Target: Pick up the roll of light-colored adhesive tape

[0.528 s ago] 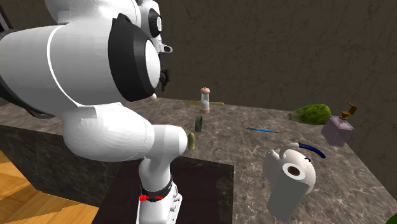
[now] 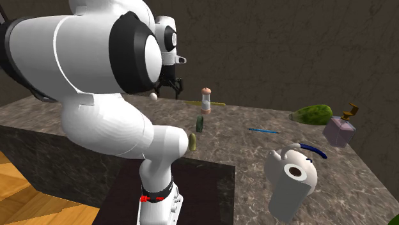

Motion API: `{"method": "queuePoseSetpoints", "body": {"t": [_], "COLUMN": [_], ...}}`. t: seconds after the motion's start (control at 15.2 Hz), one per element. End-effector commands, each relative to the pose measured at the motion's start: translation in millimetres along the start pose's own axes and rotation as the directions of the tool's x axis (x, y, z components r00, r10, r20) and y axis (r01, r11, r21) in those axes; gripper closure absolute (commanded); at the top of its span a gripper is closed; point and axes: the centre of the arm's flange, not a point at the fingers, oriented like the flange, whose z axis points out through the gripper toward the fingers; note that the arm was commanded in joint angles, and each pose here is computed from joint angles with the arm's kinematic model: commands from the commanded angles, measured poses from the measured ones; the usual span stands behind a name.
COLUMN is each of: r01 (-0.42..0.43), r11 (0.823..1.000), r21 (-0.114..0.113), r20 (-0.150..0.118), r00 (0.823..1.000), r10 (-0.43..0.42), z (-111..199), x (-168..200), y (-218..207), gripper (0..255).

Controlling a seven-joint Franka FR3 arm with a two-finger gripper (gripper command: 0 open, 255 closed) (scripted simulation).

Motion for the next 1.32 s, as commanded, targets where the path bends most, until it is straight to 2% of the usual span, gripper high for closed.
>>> {"method": "queuePoseSetpoints", "body": {"t": [0.0, 0.99, 1.25], "r01": [-0.009, -0.081, -0.081], "r11": [1.000, 0.997, 0.997], "r21": [-0.001, -0.008, -0.008], "r20": [-0.005, -0.036, -0.036], "r00": [1.000, 0.996, 0.996], "r10": [0.009, 0.080, 0.080], "z": [15.2, 124.8, 145.8], "x": [12.1, 100.0, 102.5], "y": [18.1, 152.3, 153.2], "gripper": [0, 0, 0]}}
